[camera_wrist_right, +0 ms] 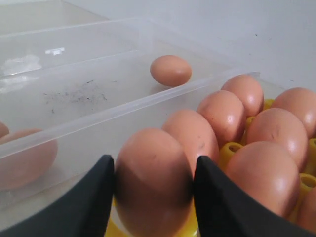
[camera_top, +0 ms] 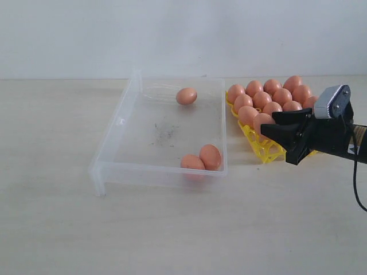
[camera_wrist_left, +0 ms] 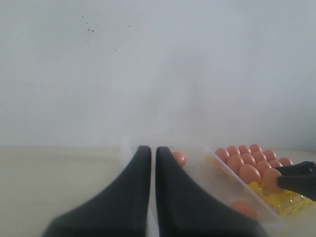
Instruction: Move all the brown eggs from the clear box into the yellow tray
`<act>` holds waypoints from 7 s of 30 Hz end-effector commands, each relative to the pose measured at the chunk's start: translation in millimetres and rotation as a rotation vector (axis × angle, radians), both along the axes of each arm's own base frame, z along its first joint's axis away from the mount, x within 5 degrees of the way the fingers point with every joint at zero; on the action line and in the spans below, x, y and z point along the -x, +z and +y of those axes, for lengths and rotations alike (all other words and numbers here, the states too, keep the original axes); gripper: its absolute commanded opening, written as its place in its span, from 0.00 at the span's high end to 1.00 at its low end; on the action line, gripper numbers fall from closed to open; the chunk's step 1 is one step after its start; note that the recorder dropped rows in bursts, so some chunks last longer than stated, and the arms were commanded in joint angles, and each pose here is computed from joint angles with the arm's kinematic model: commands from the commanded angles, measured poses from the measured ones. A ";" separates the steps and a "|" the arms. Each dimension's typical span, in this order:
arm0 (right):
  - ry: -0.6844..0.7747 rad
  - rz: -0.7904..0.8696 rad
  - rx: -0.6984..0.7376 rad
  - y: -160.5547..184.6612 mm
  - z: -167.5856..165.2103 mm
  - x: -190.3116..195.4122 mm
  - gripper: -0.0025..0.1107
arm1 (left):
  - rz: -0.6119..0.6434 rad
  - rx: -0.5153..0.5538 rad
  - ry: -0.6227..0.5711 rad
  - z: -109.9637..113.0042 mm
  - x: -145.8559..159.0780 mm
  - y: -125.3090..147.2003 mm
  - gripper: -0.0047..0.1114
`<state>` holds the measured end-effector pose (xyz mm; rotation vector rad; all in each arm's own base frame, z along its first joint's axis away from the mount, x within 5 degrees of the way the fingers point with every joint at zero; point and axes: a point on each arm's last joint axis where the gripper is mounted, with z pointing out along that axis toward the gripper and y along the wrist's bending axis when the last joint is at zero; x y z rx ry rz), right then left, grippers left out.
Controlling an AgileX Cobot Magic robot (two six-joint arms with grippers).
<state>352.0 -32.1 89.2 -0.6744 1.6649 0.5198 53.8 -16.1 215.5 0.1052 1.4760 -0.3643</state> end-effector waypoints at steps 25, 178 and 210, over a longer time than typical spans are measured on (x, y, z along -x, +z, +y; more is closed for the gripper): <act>-0.019 0.037 -0.057 0.2 -1.7 -0.8 0.46 | -0.003 -0.006 0.005 0.3 0.0 -0.9 0.93; -0.257 0.857 -0.049 64.0 118.8 -207.3 0.55 | -0.006 -0.005 0.007 0.5 0.0 -0.6 0.93; -0.188 0.606 0.140 17.2 142.4 -219.2 0.98 | 0.004 -0.009 0.001 -0.1 0.1 -1.6 0.93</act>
